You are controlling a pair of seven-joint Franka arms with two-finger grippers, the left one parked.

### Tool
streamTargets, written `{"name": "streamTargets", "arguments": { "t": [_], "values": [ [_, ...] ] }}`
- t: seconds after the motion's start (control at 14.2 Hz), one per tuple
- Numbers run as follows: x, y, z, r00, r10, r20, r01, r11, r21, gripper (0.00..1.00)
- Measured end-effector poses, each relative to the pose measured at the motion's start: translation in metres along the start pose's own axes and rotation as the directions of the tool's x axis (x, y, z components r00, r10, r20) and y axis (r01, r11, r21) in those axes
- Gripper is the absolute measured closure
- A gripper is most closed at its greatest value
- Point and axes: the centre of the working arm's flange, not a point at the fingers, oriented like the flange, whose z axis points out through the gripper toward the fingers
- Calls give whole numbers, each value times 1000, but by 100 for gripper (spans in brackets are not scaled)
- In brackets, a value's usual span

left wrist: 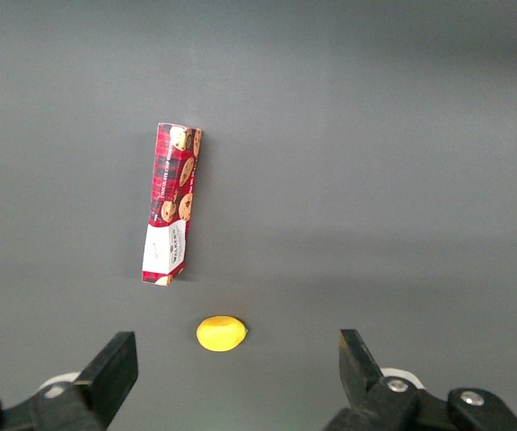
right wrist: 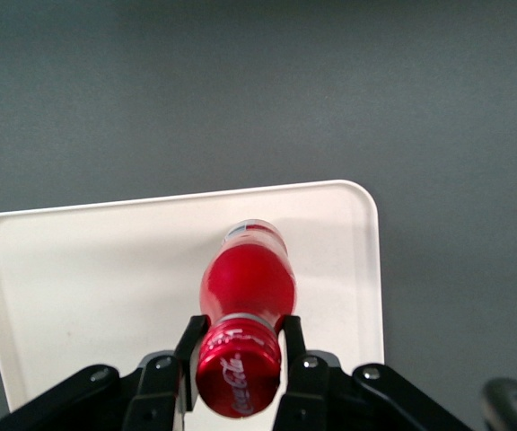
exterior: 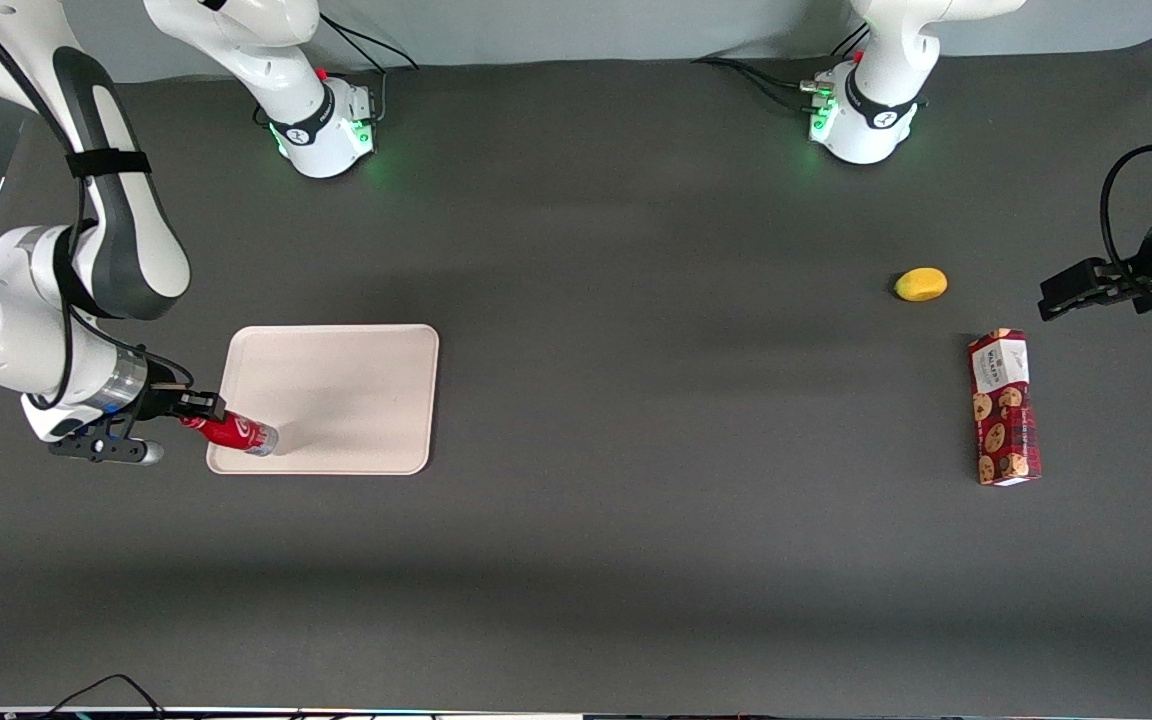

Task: Place coke bottle on tray
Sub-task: 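Lower the bottle onto the tray and open the right gripper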

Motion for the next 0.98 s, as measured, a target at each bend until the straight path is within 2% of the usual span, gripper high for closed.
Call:
{"name": "streamTargets", "arguments": {
  "t": [0.28, 0.49, 0.98],
  "values": [
    [0, 4, 15, 1000, -10, 12, 10, 1000, -19, 61],
    [-3, 6, 20, 999, -39, 20, 40, 998, -58, 61],
    [-3, 9, 24, 999, -40, 25, 41, 997, -64, 62]
  ]
}}
